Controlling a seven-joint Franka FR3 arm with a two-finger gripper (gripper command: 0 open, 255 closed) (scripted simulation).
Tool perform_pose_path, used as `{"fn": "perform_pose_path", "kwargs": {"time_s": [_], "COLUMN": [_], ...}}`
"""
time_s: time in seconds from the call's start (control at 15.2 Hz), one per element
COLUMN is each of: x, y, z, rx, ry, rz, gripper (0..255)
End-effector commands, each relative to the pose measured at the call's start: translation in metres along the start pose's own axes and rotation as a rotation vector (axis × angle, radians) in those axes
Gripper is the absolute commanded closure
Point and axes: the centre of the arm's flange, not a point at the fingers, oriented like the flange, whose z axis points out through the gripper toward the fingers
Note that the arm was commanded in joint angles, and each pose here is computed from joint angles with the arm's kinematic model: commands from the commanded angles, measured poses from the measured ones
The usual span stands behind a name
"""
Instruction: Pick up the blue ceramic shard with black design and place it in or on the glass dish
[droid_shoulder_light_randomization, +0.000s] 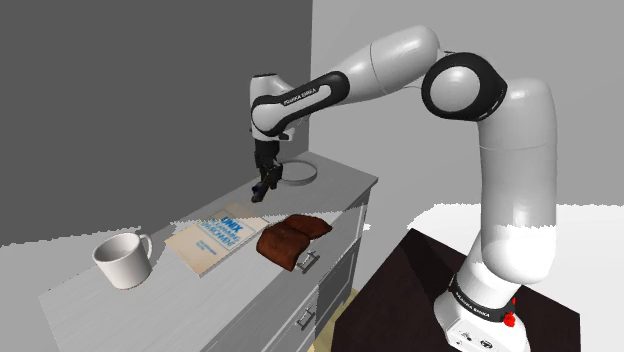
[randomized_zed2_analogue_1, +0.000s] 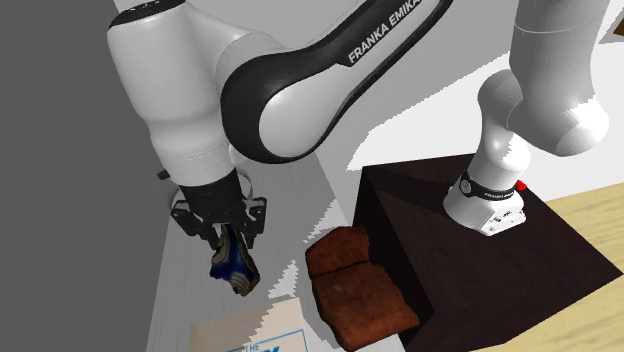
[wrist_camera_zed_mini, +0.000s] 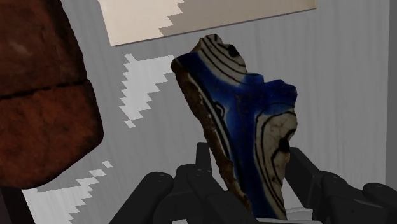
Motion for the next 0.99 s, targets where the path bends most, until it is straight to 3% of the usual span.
{"fn": "perform_pose_path", "kwargs": {"time_s": [0.0,0.33,0.92], "x": [0.000,-0.001,0.105], "y": [0.001,0.001,-0.052], "z": [-0.011,-0.034,-0.042], "rx": [0.000,0.000,0.000], "ry": [0.000,0.000,0.000], "rz": [0.000,0.000,0.000], "gripper": [255,255,255]}}
